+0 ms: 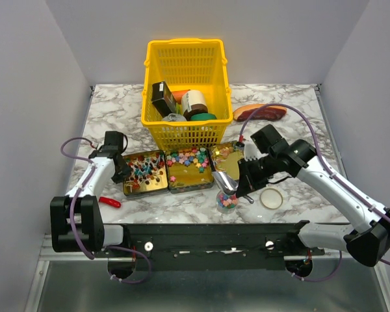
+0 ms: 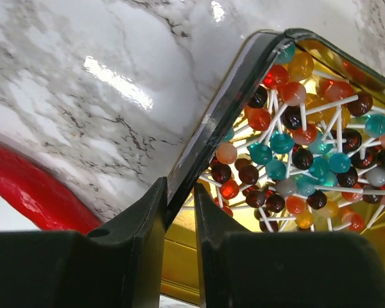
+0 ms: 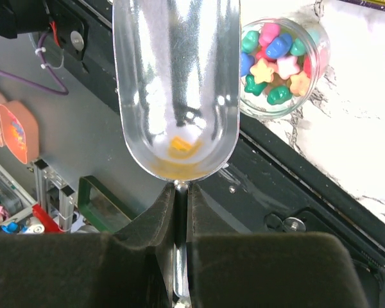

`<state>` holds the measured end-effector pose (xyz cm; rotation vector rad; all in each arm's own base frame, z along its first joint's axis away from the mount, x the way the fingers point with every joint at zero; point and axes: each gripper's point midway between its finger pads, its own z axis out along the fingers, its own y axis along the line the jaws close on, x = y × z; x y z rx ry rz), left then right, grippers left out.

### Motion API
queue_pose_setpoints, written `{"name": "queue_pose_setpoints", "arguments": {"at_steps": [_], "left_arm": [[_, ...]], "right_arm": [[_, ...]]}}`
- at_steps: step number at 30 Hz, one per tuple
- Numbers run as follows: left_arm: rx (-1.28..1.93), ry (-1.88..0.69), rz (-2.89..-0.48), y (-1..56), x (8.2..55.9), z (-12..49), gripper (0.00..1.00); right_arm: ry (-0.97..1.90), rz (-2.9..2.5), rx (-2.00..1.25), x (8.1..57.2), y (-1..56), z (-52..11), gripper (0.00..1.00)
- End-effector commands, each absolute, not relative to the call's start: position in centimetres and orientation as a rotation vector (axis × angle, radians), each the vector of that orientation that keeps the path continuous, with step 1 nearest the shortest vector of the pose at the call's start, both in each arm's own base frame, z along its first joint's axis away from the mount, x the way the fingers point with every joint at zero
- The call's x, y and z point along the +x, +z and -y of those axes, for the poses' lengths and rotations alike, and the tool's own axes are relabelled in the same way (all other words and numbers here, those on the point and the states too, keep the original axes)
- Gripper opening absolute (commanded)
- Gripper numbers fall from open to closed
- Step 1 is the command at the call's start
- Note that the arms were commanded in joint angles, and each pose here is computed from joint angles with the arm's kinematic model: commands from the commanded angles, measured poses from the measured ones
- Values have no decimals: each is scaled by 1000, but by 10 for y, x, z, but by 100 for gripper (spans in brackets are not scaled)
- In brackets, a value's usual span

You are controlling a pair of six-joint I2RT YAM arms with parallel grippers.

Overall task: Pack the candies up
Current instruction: Move the storage box to the center of the board.

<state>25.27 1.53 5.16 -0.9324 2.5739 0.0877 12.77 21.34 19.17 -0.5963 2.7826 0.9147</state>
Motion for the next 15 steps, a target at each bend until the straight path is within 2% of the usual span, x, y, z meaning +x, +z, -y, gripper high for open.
{"name": "queue_pose_setpoints", "arguments": {"at_steps": [1,15], "left_arm": [[-857,-28,-2585,50,264,17,26],[-590,-176,-2609,55,276,85,17]], "right_arm": [[899,-2742,-575,135,190,-213,1],[804,-2724,-569,150,183,-210,1]]}}
